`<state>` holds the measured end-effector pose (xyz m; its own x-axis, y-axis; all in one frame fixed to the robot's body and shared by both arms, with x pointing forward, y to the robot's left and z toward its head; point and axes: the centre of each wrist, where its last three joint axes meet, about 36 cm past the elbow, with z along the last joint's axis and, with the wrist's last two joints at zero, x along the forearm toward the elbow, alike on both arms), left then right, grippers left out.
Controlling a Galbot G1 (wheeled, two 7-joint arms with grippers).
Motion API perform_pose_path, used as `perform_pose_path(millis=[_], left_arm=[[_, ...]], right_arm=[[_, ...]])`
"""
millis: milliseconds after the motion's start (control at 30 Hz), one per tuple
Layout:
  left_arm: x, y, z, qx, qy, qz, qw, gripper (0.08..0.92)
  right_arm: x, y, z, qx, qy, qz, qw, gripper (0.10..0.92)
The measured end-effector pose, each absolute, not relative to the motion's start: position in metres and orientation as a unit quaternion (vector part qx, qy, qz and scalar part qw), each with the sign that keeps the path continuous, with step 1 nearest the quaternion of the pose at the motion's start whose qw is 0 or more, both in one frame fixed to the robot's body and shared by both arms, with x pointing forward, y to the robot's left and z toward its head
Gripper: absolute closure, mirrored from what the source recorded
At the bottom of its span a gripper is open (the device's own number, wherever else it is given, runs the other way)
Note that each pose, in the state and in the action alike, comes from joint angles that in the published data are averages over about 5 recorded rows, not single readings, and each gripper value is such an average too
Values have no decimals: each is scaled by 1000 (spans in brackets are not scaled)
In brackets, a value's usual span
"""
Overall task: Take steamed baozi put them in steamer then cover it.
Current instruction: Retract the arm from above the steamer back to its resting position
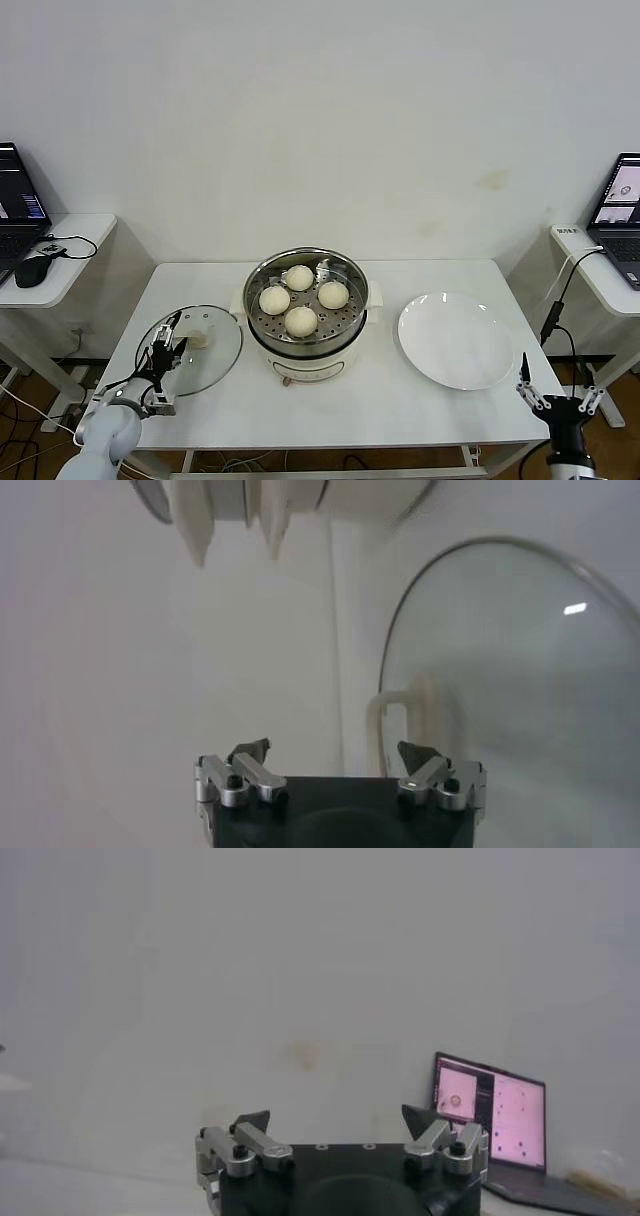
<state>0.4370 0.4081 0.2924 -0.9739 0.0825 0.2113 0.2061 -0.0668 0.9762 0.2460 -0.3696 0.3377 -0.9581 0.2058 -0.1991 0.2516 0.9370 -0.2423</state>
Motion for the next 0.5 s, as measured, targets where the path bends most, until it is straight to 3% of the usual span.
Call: perform_pose_path(millis=[500], left_arm=[[462,413,293,-99,-686,-719,53,177]], right_arm=[[245,-363,329,114,982,-130,78,199]])
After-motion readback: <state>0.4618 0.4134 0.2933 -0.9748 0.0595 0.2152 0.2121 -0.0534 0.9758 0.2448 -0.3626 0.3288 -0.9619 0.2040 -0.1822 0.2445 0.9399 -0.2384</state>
